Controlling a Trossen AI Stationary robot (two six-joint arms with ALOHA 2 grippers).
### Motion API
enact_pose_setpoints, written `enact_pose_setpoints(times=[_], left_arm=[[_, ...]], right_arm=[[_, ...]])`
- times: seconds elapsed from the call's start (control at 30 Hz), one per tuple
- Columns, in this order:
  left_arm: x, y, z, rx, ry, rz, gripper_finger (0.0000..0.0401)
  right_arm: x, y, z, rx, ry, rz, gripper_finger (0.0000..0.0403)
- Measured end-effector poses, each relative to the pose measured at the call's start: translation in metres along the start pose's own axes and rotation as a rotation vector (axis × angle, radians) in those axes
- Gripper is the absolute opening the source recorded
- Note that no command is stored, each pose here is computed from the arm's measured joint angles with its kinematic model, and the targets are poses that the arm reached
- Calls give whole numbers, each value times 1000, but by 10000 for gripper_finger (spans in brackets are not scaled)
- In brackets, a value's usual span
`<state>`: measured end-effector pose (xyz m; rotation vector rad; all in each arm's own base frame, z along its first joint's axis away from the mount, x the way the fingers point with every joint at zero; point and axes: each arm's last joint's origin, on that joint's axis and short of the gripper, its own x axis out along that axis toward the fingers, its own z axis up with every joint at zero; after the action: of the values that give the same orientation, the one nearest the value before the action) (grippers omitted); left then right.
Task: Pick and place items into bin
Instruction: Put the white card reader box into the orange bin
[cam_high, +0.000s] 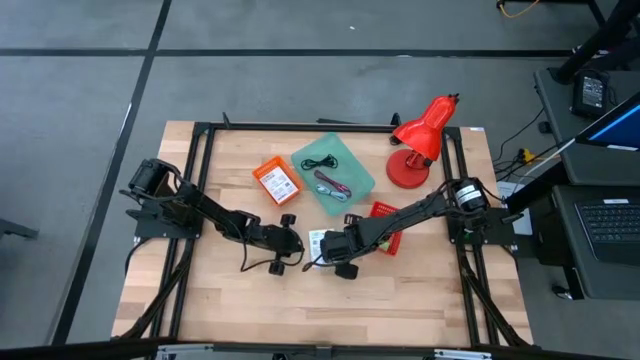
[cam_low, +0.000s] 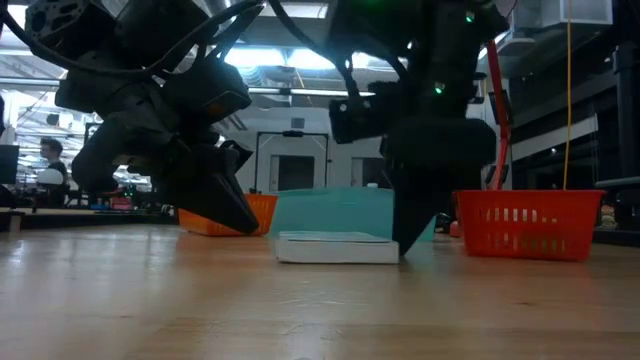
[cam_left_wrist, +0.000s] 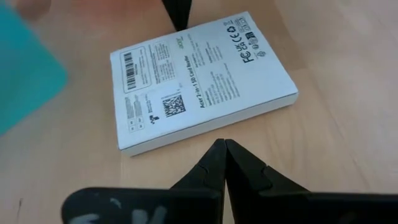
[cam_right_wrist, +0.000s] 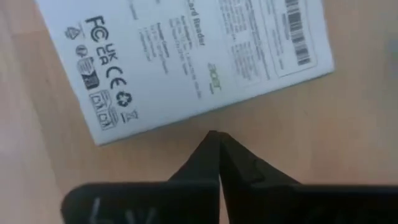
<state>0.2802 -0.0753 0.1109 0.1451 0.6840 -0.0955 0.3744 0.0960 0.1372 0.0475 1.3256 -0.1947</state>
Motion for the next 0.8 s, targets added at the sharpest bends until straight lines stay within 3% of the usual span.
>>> enact_pose_setpoints(times=[0.23, 0.8], left_arm=[[0, 3, -1, -9, 12, 24, 3], [9, 11, -11, -79, 63, 59, 3]], right_arm=[[7, -3, -2, -83, -39, 25, 0], [10, -6, 6, -111, -103, 49, 0]])
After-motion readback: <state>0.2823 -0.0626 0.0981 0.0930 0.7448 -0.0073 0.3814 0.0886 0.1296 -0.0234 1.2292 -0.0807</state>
